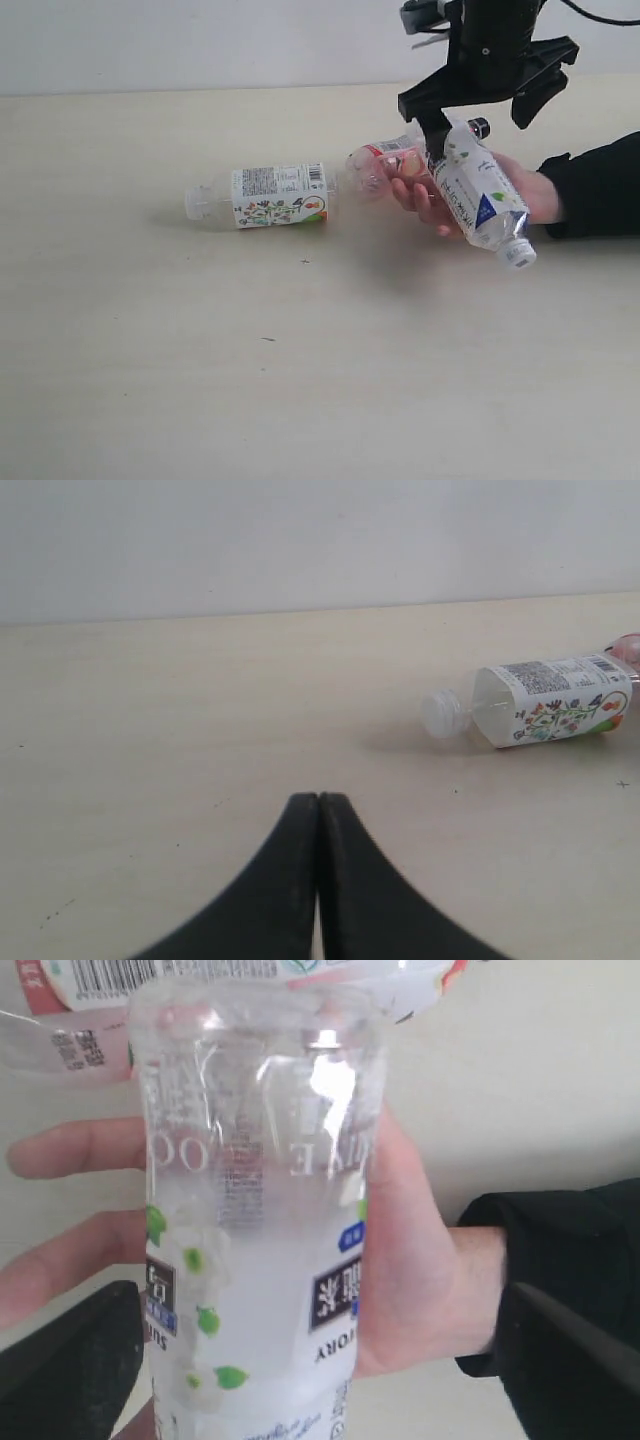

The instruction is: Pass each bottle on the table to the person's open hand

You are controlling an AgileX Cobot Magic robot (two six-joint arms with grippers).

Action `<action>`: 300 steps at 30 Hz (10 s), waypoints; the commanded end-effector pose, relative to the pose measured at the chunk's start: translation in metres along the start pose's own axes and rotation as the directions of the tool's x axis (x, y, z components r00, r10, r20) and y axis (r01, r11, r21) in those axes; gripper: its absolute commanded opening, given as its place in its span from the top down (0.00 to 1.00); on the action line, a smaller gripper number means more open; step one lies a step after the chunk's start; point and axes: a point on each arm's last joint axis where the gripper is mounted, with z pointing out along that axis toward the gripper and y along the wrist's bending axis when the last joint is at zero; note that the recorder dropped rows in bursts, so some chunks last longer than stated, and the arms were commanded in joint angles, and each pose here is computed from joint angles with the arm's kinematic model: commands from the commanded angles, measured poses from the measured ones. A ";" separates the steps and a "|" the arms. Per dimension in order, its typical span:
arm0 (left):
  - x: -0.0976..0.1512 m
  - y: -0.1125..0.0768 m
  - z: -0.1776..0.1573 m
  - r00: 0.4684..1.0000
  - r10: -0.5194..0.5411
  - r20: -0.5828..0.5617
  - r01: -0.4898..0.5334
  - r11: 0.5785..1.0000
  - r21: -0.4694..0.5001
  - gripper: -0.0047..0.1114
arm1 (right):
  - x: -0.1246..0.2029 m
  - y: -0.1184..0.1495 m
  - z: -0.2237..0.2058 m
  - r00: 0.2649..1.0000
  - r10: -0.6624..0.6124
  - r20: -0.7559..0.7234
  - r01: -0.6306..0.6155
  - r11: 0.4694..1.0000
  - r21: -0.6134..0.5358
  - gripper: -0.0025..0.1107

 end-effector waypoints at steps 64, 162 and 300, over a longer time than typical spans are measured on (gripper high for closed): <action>0.000 0.000 0.000 1.000 -0.004 0.007 0.004 1.000 0.007 0.94 | 0.386 -0.048 -0.109 0.431 0.086 0.898 0.096 0.986 -0.140 0.98; 0.000 0.000 0.000 1.000 -0.004 0.007 0.004 1.000 0.007 0.94 | 0.386 -0.048 -0.109 0.432 0.093 0.897 0.093 0.985 -0.147 0.98; 0.000 0.000 0.000 1.000 -0.004 0.007 0.004 1.000 0.007 0.94 | -0.032 0.154 0.090 0.308 -0.880 0.361 0.939 0.342 0.033 0.27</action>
